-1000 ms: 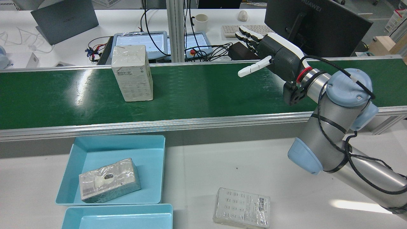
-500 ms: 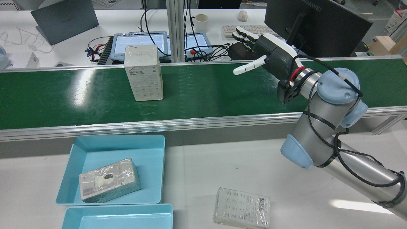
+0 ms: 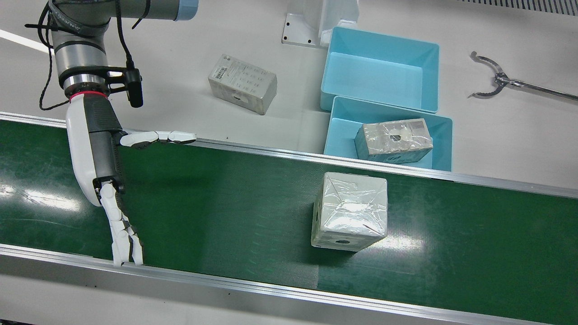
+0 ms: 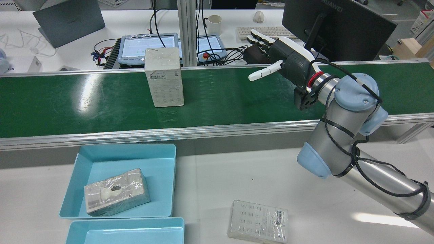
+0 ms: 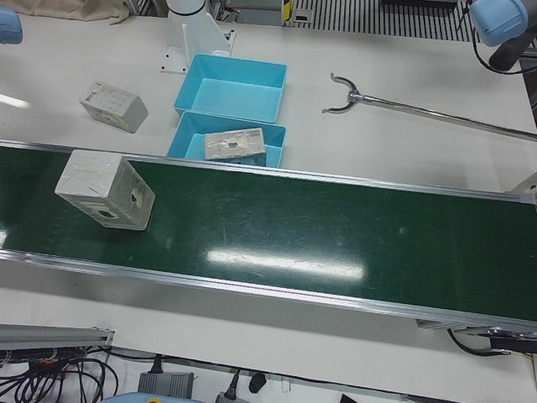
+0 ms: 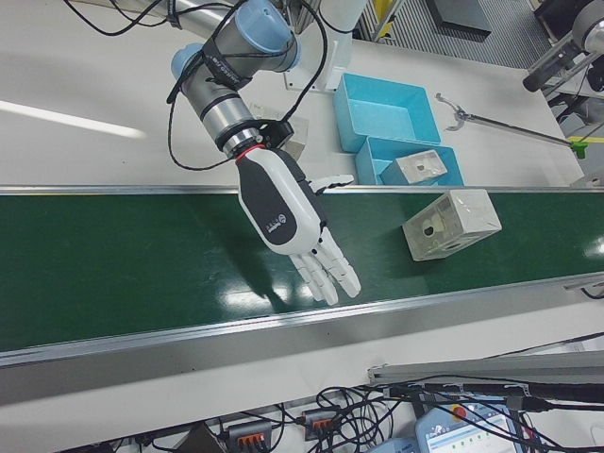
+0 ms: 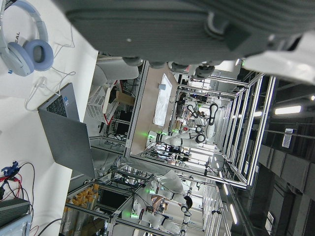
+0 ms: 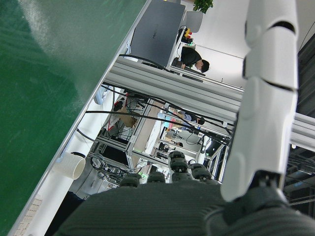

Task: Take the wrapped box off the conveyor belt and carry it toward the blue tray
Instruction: 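Lower the open right hand toward the belt ahead of the box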

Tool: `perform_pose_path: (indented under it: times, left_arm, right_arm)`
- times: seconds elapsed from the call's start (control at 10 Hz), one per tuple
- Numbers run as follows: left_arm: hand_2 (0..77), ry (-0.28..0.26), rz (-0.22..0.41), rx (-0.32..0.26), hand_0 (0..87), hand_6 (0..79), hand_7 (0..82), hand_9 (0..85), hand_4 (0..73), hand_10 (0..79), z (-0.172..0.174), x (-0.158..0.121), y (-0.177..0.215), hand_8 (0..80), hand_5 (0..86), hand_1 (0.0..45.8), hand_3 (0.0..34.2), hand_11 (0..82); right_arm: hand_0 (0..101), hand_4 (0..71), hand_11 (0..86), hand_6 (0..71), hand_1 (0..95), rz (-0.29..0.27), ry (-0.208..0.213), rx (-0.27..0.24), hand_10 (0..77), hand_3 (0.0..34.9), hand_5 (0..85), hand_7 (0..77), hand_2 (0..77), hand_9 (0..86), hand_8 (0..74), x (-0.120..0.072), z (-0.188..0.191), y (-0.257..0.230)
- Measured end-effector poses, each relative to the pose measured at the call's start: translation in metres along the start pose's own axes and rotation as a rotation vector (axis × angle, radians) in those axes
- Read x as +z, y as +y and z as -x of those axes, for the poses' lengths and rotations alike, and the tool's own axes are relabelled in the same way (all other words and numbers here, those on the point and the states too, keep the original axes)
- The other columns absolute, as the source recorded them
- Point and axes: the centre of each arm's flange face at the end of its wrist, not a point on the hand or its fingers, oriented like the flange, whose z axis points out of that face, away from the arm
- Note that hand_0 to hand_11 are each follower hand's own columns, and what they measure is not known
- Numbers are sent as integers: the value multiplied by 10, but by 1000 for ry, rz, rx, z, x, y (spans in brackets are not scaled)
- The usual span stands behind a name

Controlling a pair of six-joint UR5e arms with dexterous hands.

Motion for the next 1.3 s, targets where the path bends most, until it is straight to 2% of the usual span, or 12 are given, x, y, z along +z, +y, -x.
perform_pose_path:
  times: [0.6, 0.7, 1.3]
  left_arm:
    - [11, 0, 0, 0, 0, 0, 0, 0, 0, 5, 0, 0, 0, 0, 11, 0, 0, 0]
    - [11, 0, 0, 0, 0, 0, 0, 0, 0, 5, 0, 0, 0, 0, 11, 0, 0, 0]
    - [5, 0, 0, 0, 0, 0, 0, 0, 0, 5, 0, 0, 0, 0, 11, 0, 0, 0]
  right_arm:
    - [458, 11, 22, 0, 120, -5, -10, 5, 5, 14, 5, 0, 114, 16, 0, -1, -2, 0]
    - [460, 11, 22, 0, 120, -3, -11, 5, 5, 0, 5, 0, 114, 16, 0, -1, -1, 1]
    - [460, 11, 22, 0, 120, 1, -10, 7, 5, 0, 5, 0, 114, 16, 0, 0, -3, 3]
